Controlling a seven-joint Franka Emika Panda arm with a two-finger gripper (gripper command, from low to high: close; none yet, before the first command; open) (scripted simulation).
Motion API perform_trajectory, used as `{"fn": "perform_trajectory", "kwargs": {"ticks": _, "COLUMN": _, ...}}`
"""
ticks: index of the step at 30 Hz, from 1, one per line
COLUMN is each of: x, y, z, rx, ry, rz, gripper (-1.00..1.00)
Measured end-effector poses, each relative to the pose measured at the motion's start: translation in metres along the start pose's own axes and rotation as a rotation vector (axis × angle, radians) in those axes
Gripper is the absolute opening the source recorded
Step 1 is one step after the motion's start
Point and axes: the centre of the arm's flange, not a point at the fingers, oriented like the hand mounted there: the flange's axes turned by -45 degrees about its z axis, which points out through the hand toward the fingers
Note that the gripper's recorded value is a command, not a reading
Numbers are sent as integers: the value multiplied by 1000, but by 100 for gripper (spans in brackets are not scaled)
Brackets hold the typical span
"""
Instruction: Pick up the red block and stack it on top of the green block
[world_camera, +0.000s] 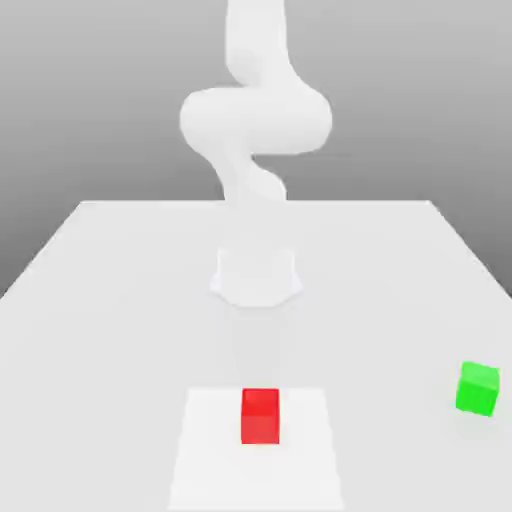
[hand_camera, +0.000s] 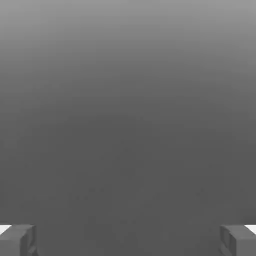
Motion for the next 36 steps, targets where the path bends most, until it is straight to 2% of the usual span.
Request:
{"fn": "perform_trajectory", "kwargs": {"ticks": 5, "x": -43, "y": 0, "z": 127, "rx": 7, "ry": -192, "rz": 4, "gripper": 0}}
{"fn": "perform_trajectory", "kwargs": {"ticks": 10, "x": -114, "y": -1, "z": 229, "rx": 6, "ry": -377, "rz": 6, "gripper": 0}}
{"fn": "perform_trajectory", "kwargs": {"ticks": 19, "x": -282, "y": 1, "z": 339, "rx": -15, "ry": -692, "rz": 1, "gripper": 0}}
{"fn": "perform_trajectory", "kwargs": {"ticks": 25, "x": -329, "y": 2, "z": 383, "rx": -18, "ry": -717, "rz": 0, "gripper": 0}}
{"fn": "perform_trajectory", "kwargs": {"ticks": 26, "x": -335, "y": 2, "z": 389, "rx": -18, "ry": -717, "rz": 0, "gripper": -100}}
{"fn": "perform_trajectory", "kwargs": {"ticks": 36, "x": -319, "y": 2, "z": 373, "rx": -18, "ry": -717, "rz": -1, "gripper": -100}}
